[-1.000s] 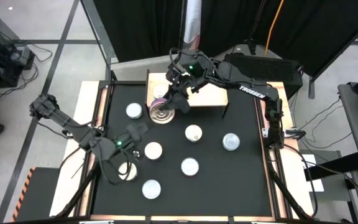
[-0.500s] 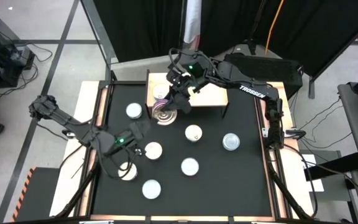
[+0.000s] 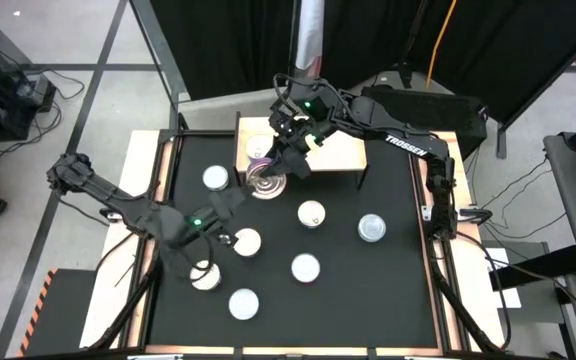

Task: Stack canned seafood by type on shelf
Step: Stack the blue pink tuna can on top of the other blue pink tuna can on the shelf

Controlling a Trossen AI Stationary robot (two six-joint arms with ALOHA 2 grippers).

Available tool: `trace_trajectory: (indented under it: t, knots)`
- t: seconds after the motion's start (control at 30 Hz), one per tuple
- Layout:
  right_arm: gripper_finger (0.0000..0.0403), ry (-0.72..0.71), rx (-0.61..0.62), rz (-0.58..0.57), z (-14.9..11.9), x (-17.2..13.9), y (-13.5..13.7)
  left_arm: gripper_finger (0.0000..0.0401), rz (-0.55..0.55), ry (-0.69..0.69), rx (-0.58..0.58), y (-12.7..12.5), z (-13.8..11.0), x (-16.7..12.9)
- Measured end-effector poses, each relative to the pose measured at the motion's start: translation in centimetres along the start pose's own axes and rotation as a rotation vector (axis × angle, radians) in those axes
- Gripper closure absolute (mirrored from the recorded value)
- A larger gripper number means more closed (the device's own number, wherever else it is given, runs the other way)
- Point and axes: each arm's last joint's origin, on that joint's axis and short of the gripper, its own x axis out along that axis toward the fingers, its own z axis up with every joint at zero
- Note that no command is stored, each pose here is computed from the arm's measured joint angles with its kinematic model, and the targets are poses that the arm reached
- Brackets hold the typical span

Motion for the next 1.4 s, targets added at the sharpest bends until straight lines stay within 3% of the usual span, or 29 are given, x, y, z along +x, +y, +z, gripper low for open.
trace_trajectory:
  t: [0.3, 0.43, 0.6, 0.83, 0.93, 1.1, 1.27, 1.4]
  knots:
    - [0.0214, -0.152, -0.185, 0.113, 2.2, -1.6, 1.0, 0.0139, 0.201, -0.07, -0.401, 3.7, -0.6, -3.3]
    - [0.0214, -0.239, -0.36, 0.162, 3.1, -2.1, 2.0, 0.0139, 0.279, -0.071, -0.637, 4.8, -1.5, -3.8]
    - [0.0214, -0.278, -0.654, 0.197, 3.0, -2.3, 4.1, 0.0139, 0.368, -0.098, -1.055, 5.7, -2.9, -4.2]
    - [0.0214, -0.29, -0.885, 0.233, 2.1, -0.6, 6.3, 0.0139, 0.322, -0.221, -1.429, 5.6, -2.2, -4.5]
    - [0.0214, -0.262, -0.96, 0.227, 1.4, -0.1, 6.8, 0.0139, 0.265, -0.283, -1.497, 5.4, -1.4, -4.9]
    - [0.0214, -0.215, -1.087, 0.051, 0.4, 0.5, 7.8, 0.0138, 0.18, -0.362, -1.573, 5.1, -0.4, -5.9]
    - [0.0214, -0.203, -1.178, -0.053, -0.4, 1.3, 9.5, 0.0125, 0.13, -0.327, -1.558, 4.5, 0.5, -5.7]
    - [0.0214, -0.189, -1.191, -0.039, -1.0, 1.7, 10.6, 0.0108, 0.135, -0.273, -1.552, 4.4, 0.5, -5.7]
